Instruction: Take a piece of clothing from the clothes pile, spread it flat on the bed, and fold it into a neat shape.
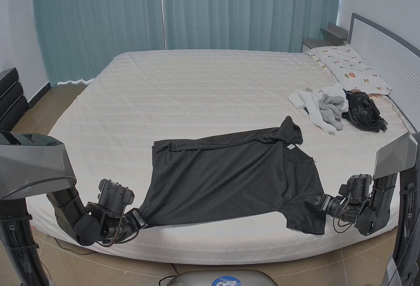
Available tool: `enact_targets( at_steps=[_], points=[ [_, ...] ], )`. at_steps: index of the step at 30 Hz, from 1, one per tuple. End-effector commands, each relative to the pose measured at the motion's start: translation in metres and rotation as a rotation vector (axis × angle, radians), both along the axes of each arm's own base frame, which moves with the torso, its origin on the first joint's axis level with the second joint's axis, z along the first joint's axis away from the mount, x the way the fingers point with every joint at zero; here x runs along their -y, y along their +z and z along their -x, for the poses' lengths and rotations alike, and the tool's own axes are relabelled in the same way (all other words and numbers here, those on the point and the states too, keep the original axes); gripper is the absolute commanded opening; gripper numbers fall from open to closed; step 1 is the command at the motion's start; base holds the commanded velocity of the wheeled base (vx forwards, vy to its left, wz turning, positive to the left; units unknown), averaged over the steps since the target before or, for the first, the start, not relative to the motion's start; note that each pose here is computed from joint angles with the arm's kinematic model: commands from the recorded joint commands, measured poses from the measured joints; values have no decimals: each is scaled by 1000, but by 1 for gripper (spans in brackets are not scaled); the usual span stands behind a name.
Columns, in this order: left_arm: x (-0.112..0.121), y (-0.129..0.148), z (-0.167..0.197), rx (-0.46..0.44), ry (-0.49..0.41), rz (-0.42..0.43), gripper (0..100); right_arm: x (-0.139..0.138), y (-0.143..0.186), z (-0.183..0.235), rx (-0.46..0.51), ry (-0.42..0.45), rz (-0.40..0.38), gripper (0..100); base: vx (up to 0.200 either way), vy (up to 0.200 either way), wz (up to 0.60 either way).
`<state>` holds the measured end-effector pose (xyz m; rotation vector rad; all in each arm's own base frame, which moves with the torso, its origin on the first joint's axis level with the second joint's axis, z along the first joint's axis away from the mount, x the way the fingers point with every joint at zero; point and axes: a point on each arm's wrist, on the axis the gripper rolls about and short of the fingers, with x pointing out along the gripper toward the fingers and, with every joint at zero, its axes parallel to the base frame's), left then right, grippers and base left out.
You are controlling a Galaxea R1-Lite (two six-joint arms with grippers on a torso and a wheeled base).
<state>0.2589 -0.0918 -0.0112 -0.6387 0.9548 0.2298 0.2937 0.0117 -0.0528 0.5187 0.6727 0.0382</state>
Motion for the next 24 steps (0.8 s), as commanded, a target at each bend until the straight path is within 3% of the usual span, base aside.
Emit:
enact_targets(
  at_steps=[1, 6, 7, 16, 24],
  points=[
    [-2, -2, -1, 0, 8, 2, 0, -3, -4, -1, -12, 10, 2, 100, 0, 0, 0],
    [-2, -2, -1, 0, 9, 1, 0, -3, -4, 0, -16, 8, 14, 100, 0, 0, 0],
    [-2, -1, -1, 2, 9, 1, 0, -3, -4, 2, -22, 5, 17, 0, 0, 0, 0],
    [-2, -2, -2, 0, 8, -1, 0, 14, -5, 24, -81, 9, 86, 0, 0, 0, 0],
    [-6, -4, 0, -10, -29, -41, 0, 20, 6, 43, -107, 34, 87, 0, 0, 0, 0]
  ],
)
